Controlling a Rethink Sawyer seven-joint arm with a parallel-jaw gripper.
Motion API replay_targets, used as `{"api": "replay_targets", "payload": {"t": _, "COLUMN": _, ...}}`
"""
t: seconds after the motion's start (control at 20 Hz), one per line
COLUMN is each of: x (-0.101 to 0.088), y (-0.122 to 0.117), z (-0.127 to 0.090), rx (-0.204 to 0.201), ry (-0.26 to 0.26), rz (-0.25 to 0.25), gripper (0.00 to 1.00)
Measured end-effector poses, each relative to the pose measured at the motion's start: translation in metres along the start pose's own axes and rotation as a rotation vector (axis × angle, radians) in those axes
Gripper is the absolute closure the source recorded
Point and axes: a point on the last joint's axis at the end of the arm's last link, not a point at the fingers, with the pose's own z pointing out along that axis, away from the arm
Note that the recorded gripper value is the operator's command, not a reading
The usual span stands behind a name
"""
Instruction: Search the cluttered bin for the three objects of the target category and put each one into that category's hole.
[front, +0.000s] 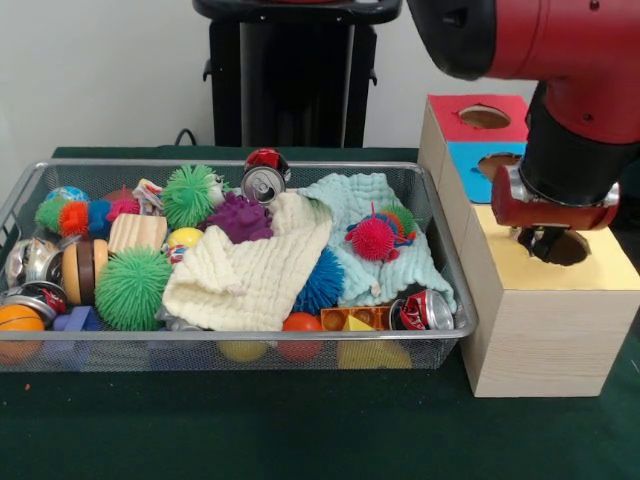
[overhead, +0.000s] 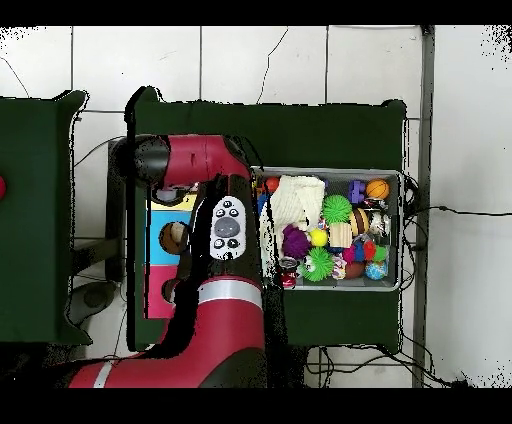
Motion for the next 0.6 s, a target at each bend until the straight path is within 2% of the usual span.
{"api": "replay_targets", "payload": {"t": 0.3, "x": -0.004, "y": -0.009, "z": -0.026, "rx": -0.082, "ry": -0.071, "rz": 0.049, "gripper": 1.0}}
{"api": "replay_targets", "payload": {"t": 0.6, "x": -0.001, "y": -0.014, "z": -0.033, "rx": -0.11, "ry": -0.106, "rz": 0.064, "gripper": 1.0}}
